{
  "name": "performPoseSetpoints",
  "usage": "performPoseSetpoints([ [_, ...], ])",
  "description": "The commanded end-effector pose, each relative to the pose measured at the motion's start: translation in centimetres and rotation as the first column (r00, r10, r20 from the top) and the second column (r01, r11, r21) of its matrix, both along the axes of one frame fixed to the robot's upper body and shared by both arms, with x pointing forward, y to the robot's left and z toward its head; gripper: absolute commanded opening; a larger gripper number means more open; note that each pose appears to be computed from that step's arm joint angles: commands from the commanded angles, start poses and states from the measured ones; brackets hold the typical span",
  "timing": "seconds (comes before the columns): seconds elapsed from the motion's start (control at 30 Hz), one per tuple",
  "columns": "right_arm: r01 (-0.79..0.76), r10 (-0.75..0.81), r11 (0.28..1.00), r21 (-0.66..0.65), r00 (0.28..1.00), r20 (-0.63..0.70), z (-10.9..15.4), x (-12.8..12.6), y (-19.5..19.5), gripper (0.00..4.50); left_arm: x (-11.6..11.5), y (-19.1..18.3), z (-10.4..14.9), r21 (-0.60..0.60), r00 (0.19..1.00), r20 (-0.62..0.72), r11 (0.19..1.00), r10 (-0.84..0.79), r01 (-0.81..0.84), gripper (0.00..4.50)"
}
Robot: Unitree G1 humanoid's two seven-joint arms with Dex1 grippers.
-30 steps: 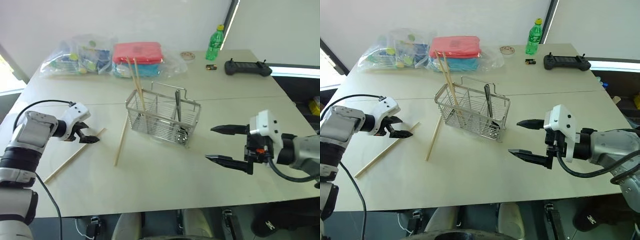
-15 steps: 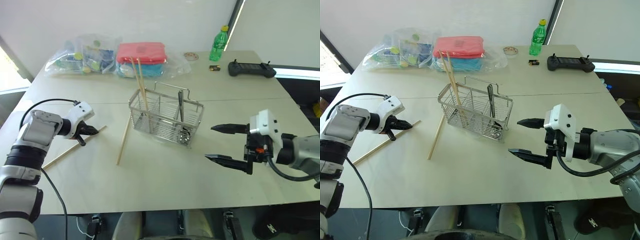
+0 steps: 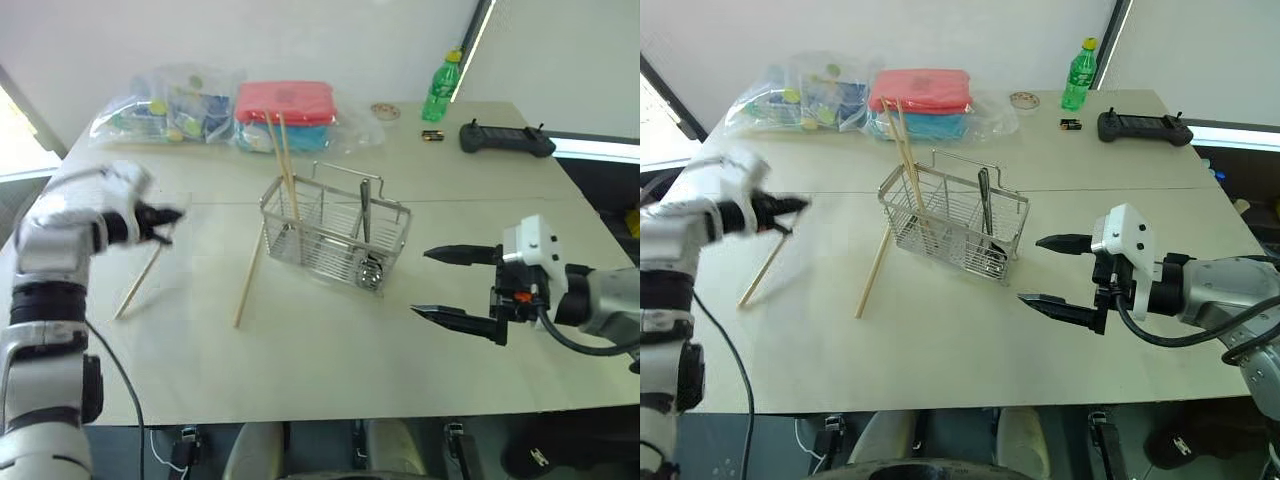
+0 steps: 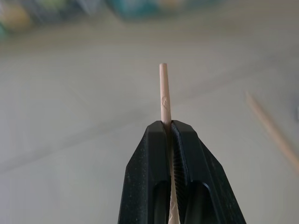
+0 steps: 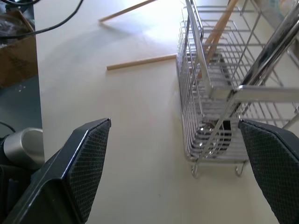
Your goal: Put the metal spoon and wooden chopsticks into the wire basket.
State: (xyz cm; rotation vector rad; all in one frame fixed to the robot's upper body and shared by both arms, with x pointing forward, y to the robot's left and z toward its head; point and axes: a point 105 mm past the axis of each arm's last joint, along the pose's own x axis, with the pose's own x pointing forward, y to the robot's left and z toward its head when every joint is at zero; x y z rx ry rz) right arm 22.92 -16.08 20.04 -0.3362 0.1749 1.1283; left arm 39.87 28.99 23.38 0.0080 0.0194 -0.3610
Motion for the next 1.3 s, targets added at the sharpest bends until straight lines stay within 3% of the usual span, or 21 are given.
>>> performPoseSetpoints([
  [0.03, -0.007, 0.007, 1.000, -0.005, 0.999, 0.034, 0.7, 0.1, 0.0, 4.48, -1.4, 1.1, 8.8, -0.214, 0.930, 0.351, 0.976, 0.108, -0.033, 0.03],
  [0.17, -0.014, 0.014, 1.000, -0.014, 1.000, 0.025, 0.5, 0.0, 0.0, 4.48, -2.4, -1.5, 13.5, -0.325, 0.864, 0.494, 0.942, 0.095, 0.082, 0.03],
  [0.33, -0.001, 0.002, 1.000, -0.021, 1.000, 0.017, 0.2, -0.1, -0.3, 4.48, -3.4, -8.6, 16.1, -0.226, 0.813, 0.576, 0.938, -0.090, 0.264, 0.03],
  [0.5, 0.014, -0.014, 1.000, -0.010, 1.000, 0.014, 0.1, -0.4, -0.4, 4.48, -4.4, -13.9, 19.2, -0.203, 0.736, 0.644, 0.881, -0.209, 0.428, 0.03],
  [0.67, 0.042, -0.042, 0.999, 0.002, 0.999, 0.022, 0.1, -0.4, -0.6, 4.48, -3.9, -17.5, 16.8, -0.140, 0.739, 0.590, 0.859, -0.326, 0.492, 0.03],
  [0.87, 0.065, -0.065, 0.998, 0.013, 0.997, 0.032, 0.3, -0.6, -0.8, 4.48, -2.5, -17.6, 13.1, -0.130, 0.793, 0.510, 0.881, -0.333, 0.454, 0.03],
  [1.1, 0.077, -0.078, 0.997, 0.024, 0.996, 0.036, 0.3, -0.6, -0.9, 4.48, -2.5, -19.2, 10.0, -0.140, 0.808, 0.445, 0.862, -0.385, 0.488, 0.03],
  [1.13, 0.077, -0.078, 0.997, 0.024, 0.996, 0.036, 0.2, -0.6, -0.8, 4.48, -2.5, -19.3, 9.9, -0.148, 0.810, 0.440, 0.859, -0.387, 0.490, 0.74],
  [1.2, 0.072, -0.073, 0.997, 0.018, 0.997, 0.036, 0.1, -0.6, -0.8, 4.48, -2.5, -19.4, 9.8, -0.162, 0.815, 0.431, 0.855, -0.388, 0.492, 1.50],
  [1.3, 0.069, -0.070, 0.997, 0.018, 0.997, 0.035, 0.0, -0.5, -0.7, 4.48, -2.8, -19.5, 9.8, -0.153, 0.813, 0.423, 0.853, -0.401, 0.500, 3.11],
])
